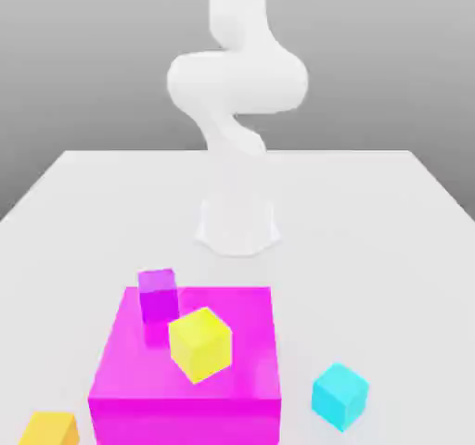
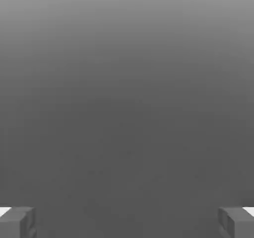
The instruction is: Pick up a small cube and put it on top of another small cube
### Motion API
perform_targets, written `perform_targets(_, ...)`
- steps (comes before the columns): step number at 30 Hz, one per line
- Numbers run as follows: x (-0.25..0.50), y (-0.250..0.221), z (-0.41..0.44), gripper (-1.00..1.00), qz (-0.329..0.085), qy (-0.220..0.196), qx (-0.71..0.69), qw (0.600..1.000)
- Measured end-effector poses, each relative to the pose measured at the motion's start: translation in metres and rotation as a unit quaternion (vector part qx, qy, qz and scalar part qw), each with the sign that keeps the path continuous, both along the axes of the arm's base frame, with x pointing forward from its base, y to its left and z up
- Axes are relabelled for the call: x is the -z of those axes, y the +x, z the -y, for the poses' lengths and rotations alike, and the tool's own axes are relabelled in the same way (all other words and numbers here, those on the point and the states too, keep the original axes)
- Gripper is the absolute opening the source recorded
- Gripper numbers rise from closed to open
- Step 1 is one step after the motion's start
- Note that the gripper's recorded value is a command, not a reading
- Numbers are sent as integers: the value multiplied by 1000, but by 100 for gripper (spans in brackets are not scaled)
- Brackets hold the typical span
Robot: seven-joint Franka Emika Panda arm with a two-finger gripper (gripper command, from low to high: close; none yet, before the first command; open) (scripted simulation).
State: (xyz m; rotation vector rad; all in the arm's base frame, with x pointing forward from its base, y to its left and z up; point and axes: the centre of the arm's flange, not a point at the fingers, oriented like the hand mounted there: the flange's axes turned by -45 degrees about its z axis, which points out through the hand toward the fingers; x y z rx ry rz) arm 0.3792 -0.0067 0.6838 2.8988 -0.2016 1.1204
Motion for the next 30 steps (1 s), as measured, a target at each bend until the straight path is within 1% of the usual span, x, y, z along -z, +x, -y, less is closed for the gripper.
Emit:
perform_targets(7,93,81,39,0,-78,30,164,983)
perform_targets(11,153,113,70,0,-114,53,249,960)
perform_targets(15,216,136,104,0,-146,81,330,929)
perform_targets(20,298,146,153,0,-179,125,430,876)
perform_targets(24,361,149,176,0,-202,164,495,829)
perform_targets(30,450,138,206,0,-228,233,588,740)
